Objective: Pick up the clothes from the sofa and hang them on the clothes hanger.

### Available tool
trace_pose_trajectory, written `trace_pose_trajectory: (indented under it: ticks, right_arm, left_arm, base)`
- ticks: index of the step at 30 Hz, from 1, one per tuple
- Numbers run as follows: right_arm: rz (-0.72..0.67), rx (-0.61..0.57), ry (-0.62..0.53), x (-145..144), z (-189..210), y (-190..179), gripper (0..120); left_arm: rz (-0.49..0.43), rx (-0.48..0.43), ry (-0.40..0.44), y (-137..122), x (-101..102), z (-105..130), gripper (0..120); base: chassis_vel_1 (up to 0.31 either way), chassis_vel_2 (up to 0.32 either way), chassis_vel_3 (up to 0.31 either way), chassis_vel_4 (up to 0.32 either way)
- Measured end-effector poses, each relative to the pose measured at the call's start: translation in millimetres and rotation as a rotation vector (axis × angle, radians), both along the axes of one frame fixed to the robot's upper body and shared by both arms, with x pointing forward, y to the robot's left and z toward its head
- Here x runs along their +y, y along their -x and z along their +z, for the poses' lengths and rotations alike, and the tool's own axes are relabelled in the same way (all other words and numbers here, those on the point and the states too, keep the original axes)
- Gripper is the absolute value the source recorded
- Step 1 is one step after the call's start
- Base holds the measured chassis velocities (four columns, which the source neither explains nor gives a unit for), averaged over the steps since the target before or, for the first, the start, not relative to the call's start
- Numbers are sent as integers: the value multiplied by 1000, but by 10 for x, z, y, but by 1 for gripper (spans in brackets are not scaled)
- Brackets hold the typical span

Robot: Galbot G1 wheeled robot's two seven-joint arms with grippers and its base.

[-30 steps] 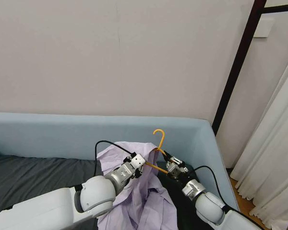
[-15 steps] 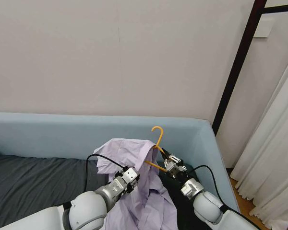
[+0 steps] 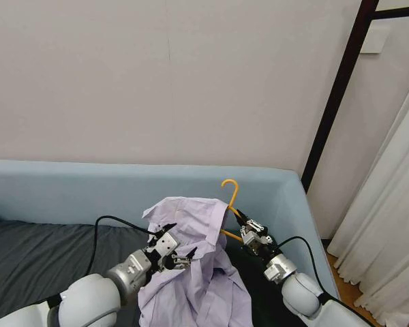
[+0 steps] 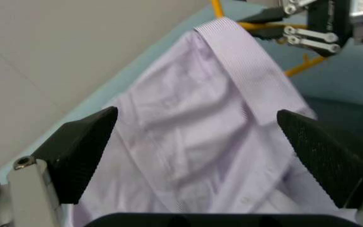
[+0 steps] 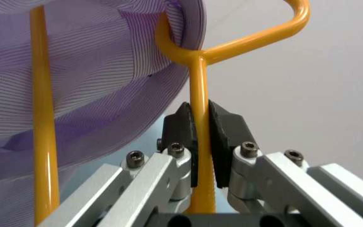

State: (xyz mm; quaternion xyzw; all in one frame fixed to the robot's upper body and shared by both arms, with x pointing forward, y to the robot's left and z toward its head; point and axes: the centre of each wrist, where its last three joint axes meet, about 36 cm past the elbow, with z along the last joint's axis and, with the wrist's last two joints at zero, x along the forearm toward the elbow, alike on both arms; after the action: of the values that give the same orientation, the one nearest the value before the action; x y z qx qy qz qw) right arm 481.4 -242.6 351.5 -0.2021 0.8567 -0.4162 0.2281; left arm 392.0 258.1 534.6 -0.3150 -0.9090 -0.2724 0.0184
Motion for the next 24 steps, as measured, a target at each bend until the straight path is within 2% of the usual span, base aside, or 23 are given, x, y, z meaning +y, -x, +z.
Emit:
trace_pose_trajectory:
  ticks: [4,5,8,12,17,24]
  right_arm:
    - [36,-45,24,71,21,-83,5]
    - [36,-45,24,71,21,-83,5]
    - [72,-103,43,119,35,-193,5]
    - [98,-139,47,186,56,-259,5]
    - [126,-163,65,200,29,-270,5]
    - [164,-232,82,175,40,-260,5]
  left_arm:
    - [-33,-82,-33,-234,257,40,100]
    - [-33,-82,-33,-234,257,40,100]
    - [-47,-113,-46,-415,449,80,100]
    - [-57,-113,-20,-496,538,137,100]
    - [-132,-104,-19,-700,711,230,100]
    - [-337,-34,-41,-1112,822,322,100]
  base:
    - [0,0,0,0]
    - [0,0,0,0]
    - [0,0,0,0]
    - [0,0,0,0]
    - [0,0,0,0]
    - [0,0,0,0]
